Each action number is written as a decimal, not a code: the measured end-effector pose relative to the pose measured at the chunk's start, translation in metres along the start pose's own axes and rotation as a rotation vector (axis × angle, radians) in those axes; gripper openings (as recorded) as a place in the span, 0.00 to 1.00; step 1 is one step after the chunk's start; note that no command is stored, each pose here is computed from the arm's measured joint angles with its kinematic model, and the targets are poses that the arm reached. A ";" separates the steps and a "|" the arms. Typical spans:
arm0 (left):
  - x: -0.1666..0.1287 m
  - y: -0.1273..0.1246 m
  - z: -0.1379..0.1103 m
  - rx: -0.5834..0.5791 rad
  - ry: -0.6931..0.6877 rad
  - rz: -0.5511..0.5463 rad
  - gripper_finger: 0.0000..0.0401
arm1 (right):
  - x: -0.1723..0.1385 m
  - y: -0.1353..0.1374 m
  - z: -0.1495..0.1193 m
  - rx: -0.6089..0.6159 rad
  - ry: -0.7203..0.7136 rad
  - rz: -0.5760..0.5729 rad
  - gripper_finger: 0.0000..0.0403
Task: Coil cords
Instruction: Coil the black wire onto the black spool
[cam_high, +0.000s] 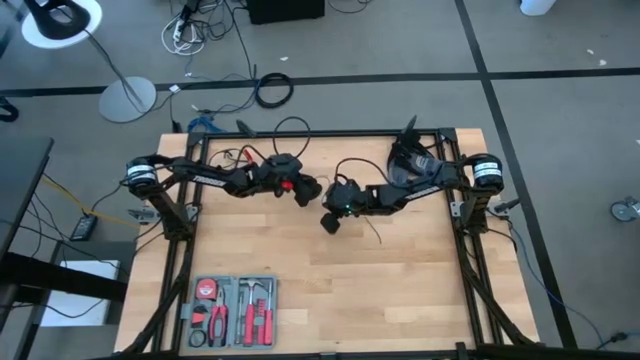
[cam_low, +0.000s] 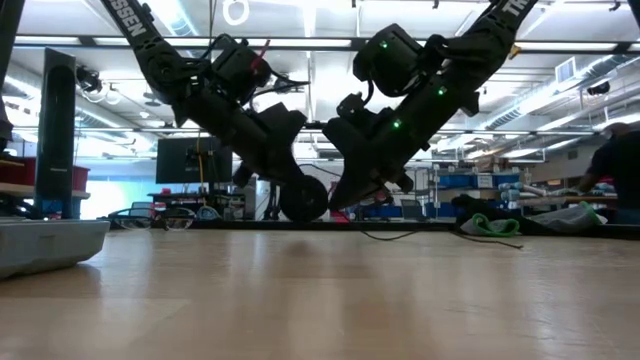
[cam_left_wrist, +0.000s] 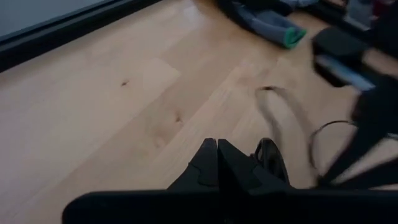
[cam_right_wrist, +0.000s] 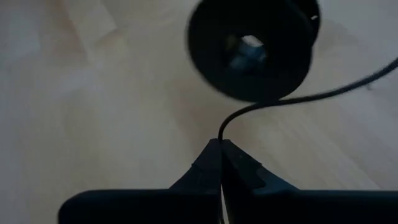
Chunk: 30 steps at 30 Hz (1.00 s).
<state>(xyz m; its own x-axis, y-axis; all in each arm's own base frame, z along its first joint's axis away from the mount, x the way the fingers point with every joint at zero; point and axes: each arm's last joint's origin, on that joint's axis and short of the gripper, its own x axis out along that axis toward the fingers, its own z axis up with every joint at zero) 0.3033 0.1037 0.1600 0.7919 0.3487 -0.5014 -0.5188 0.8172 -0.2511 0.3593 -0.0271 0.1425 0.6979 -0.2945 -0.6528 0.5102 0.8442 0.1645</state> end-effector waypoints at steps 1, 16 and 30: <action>0.000 0.000 -0.001 0.003 0.006 0.015 0.00 | 0.000 0.001 -0.001 -0.002 0.002 0.003 0.01; -0.002 -0.011 -0.012 0.117 0.020 0.149 0.00 | -0.001 0.005 -0.003 -0.034 0.018 0.037 0.08; -0.008 -0.002 -0.032 0.053 -0.032 0.132 0.00 | -0.030 -0.002 0.003 -0.075 0.156 0.071 0.31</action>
<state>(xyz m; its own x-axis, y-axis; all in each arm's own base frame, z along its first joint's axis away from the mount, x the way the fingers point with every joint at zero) 0.2877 0.0850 0.1381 0.7281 0.4684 -0.5005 -0.6022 0.7859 -0.1404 0.3389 -0.0213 0.1635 0.6414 -0.1652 -0.7492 0.4193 0.8933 0.1620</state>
